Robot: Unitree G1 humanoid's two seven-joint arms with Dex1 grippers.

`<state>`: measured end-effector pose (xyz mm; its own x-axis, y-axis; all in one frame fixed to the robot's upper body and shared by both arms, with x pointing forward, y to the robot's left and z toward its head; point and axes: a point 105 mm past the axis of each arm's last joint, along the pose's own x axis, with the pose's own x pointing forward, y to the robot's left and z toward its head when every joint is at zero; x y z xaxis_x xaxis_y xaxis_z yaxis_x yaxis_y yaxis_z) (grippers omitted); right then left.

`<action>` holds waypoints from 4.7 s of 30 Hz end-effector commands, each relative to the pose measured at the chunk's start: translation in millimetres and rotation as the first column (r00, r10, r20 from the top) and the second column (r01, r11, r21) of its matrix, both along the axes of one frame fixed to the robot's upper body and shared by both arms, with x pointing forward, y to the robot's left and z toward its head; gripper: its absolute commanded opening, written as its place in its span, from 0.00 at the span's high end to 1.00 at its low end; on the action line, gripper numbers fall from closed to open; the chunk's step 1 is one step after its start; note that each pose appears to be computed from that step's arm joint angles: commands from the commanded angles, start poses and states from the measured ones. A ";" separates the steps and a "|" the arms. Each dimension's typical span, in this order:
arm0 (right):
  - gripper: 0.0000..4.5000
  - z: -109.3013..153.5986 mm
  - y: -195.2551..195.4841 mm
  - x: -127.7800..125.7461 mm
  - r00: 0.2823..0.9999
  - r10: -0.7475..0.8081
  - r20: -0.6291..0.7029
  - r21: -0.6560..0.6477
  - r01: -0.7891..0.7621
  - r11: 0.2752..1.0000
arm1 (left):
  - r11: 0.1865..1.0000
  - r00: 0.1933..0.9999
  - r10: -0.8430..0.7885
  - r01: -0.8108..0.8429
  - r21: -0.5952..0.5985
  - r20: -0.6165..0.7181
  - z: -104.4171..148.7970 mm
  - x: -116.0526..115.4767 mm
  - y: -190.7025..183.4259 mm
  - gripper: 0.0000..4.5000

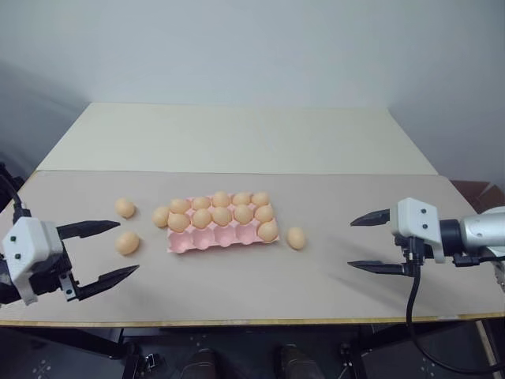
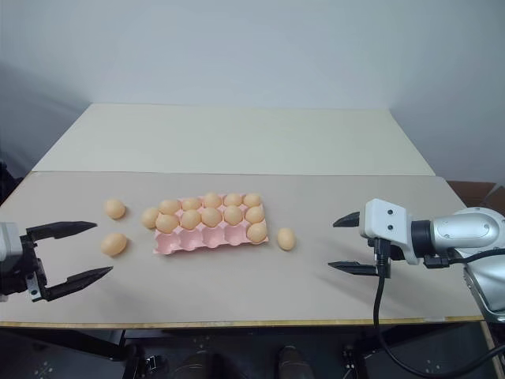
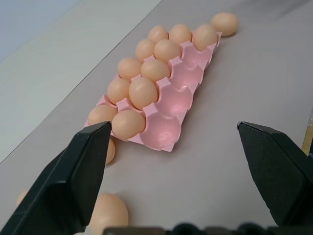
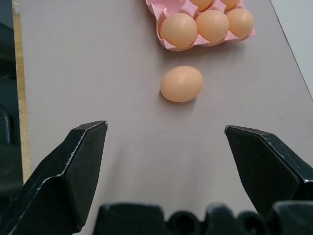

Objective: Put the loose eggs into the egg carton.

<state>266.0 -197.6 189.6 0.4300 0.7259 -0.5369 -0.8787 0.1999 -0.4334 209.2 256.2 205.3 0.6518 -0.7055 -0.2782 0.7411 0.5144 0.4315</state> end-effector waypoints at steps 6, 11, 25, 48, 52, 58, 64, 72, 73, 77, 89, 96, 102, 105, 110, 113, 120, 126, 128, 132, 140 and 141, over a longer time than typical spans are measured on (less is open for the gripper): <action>0.01 5.3 21.6 27.6 0.996 -0.063 0.056 0.066 0.059 0.996 | 0.993 0.993 -0.114 0.113 -0.033 -0.019 3.9 2.1 -14.6 0.00; 0.01 -8.8 50.1 50.7 0.997 -0.059 0.051 0.117 0.053 0.992 | 0.986 0.986 -0.161 0.160 -0.045 -0.031 0.1 7.8 -22.7 0.00; 0.01 -45.8 84.5 73.2 0.999 -0.034 -0.037 0.135 0.039 0.990 | 0.979 0.979 -0.198 0.196 -0.054 -0.038 -6.0 8.6 -31.4 0.00; 0.50 -63.3 79.8 79.2 0.998 -0.053 -0.024 0.075 0.054 0.996 | 0.990 0.989 -0.144 0.143 -0.019 -0.034 -7.2 9.1 -22.7 0.00; 0.50 -32.1 77.3 79.4 0.994 -0.067 0.083 0.083 0.060 0.995 | 0.996 0.995 -0.085 0.085 -0.003 -0.049 -8.8 6.5 -9.5 0.00; 0.50 19.1 113.3 73.1 0.983 0.003 0.186 0.196 -0.040 0.980 | 0.999 0.997 -0.041 0.042 0.021 -0.070 -12.6 4.4 3.2 0.00; 0.50 9.5 159.3 85.2 0.975 0.021 0.222 0.220 -0.071 0.973 | 0.999 0.997 -0.039 0.040 0.016 -0.063 -13.0 5.3 1.0 0.00; 0.50 -9.6 178.5 83.6 0.980 0.058 0.188 0.222 -0.100 0.970 | 1.000 0.998 -0.017 0.018 0.009 -0.065 -17.4 -1.0 -0.1 0.00; 0.50 -10.6 178.8 82.8 0.981 0.062 0.184 0.221 -0.103 0.970 | 1.000 0.998 -0.016 0.016 0.008 -0.064 -17.3 -1.4 -0.2 0.00; 0.32 -13.5 180.2 76.7 0.979 0.096 0.177 0.217 -0.134 0.967 | 1.000 0.998 -0.009 0.010 0.011 -0.060 -17.2 -1.7 0.0 0.00; 0.01 -16.4 178.4 72.2 0.977 0.108 0.186 0.206 -0.146 0.968 | 1.000 0.998 -0.009 0.010 0.014 -0.058 -17.5 1.1 1.0 0.00; 0.01 6.0 161.4 50.6 0.966 0.149 0.212 0.211 -0.194 0.958 | 0.995 0.993 0.102 -0.102 0.017 -0.051 -24.0 2.5 17.1 0.00; 0.01 14.2 143.7 16.6 0.958 0.225 0.178 0.180 -0.256 0.950 | 0.977 0.976 0.214 -0.215 -0.016 -0.046 -30.3 -1.9 43.3 0.00; 0.01 11.6 137.7 9.7 0.960 0.228 0.161 0.167 -0.254 0.953 | 0.960 0.960 0.281 -0.281 -0.011 -0.019 -34.2 5.4 57.1 0.00; 0.01 6.5 132.0 7.1 0.971 0.197 0.136 0.164 -0.218 0.962 | 0.926 0.926 0.377 -0.377 -0.015 -0.005 -44.4 24.9 75.3 0.00; 0.01 8.4 126.9 1.7 0.973 0.190 0.129 0.161 -0.210 0.964 | 0.916 0.917 0.399 -0.400 -0.031 -0.016 -51.9 36.9 79.7 0.00; 0.01 9.2 112.0 -5.7 0.983 0.143 0.118 0.133 -0.158 0.978 | 0.916 0.919 0.388 -0.393 -0.078 -0.076 -69.2 73.2 70.2 0.00; 0.01 12.2 107.5 -7.8 0.986 0.106 0.125 0.132 -0.122 0.984 | 0.919 0.918 0.377 -0.388 -0.074 -0.127 -85.5 90.4 65.3 0.00; 0.01 13.4 106.6 -8.0 0.987 0.095 0.129 0.135 -0.113 0.984 | 0.916 0.914 0.381 -0.393 -0.076 -0.140 -89.3 95.7 64.8 0.00; 0.01 9.7 102.6 -7.2 0.990 0.072 0.120 0.128 -0.087 0.988 | 0.901 0.898 0.408 -0.426 -0.088 -0.167 -92.9 107.1 65.6 0.00; 0.00 6.1 99.8 -5.2 0.992 0.046 0.114 0.129 -0.060 0.990 | 0.907 0.894 0.399 -0.418 -0.055 -0.205 -95.3 98.2 66.8 0.49; 0.00 6.0 100.1 -4.7 0.992 0.046 0.115 0.130 -0.061 0.990 | 0.905 0.890 0.407 -0.424 -0.045 -0.204 -95.7 97.3 68.8 0.56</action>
<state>262.3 -96.6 184.8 0.4204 0.8075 -0.4138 -0.8613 0.2117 -0.4619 307.8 317.5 100.8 0.8173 -0.4366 -0.3760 0.5346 0.8180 0.2123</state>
